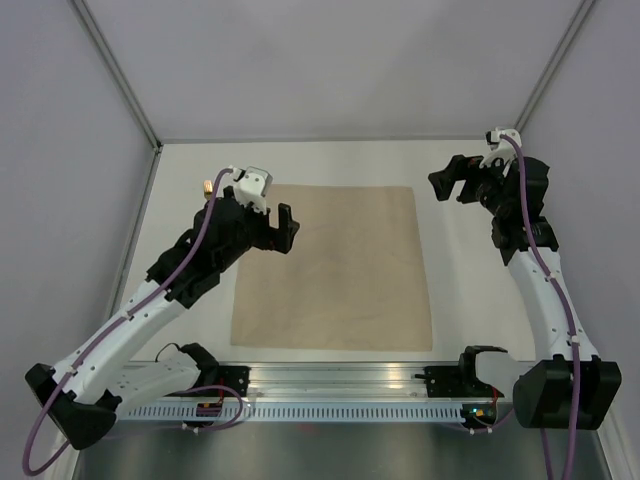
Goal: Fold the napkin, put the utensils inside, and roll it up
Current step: Fold the napkin
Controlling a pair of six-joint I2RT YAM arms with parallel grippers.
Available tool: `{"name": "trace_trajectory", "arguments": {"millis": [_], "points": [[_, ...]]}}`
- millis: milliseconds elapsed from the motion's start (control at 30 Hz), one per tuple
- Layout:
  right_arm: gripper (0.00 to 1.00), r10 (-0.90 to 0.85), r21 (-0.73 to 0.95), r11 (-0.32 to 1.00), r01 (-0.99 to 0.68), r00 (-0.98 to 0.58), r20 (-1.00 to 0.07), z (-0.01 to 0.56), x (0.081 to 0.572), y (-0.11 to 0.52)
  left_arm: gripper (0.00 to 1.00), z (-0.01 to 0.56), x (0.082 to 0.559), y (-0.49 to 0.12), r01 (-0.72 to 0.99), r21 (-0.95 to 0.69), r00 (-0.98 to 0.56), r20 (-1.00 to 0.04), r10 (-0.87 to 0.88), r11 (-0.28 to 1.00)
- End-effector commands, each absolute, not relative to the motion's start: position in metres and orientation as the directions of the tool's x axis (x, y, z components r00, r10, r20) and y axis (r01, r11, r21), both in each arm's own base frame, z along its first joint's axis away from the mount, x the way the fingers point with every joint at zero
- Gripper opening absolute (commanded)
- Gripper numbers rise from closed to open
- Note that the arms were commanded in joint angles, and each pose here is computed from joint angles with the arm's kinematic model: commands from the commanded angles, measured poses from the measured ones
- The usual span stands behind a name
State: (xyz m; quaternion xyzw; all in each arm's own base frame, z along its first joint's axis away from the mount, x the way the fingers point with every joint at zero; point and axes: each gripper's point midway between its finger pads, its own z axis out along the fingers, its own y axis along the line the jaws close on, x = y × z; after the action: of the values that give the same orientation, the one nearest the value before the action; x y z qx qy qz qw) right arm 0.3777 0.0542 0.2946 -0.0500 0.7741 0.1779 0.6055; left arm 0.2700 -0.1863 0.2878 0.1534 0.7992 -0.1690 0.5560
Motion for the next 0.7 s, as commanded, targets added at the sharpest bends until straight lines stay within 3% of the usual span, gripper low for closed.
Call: {"name": "trace_trajectory", "arguments": {"millis": [0,267,400,667], "points": [[0.98,0.142,0.224,0.93,-0.29,-0.278,-0.95,0.301,0.379,0.054,0.96,0.3,0.27,-0.205,0.487,-0.149,-0.34,-0.94,0.03,0.861],[0.98,0.133,0.228,0.93,-0.287,-0.316,-0.94,0.301,0.386,0.054,0.93,0.267,0.248,-0.298,0.531,-0.138,-0.381,-0.92,0.09,0.836],[0.98,0.122,0.201,0.948,-0.247,-0.3,-0.946,0.3,0.39,0.045,0.91,0.201,0.236,-0.365,0.57,-0.087,-0.41,-0.891,0.192,0.817],[0.98,0.113,0.171,0.966,-0.196,-0.275,-0.955,0.306,0.389,0.035,0.86,0.125,0.174,-0.471,0.695,-0.028,-0.375,-0.866,0.33,0.719]]}}
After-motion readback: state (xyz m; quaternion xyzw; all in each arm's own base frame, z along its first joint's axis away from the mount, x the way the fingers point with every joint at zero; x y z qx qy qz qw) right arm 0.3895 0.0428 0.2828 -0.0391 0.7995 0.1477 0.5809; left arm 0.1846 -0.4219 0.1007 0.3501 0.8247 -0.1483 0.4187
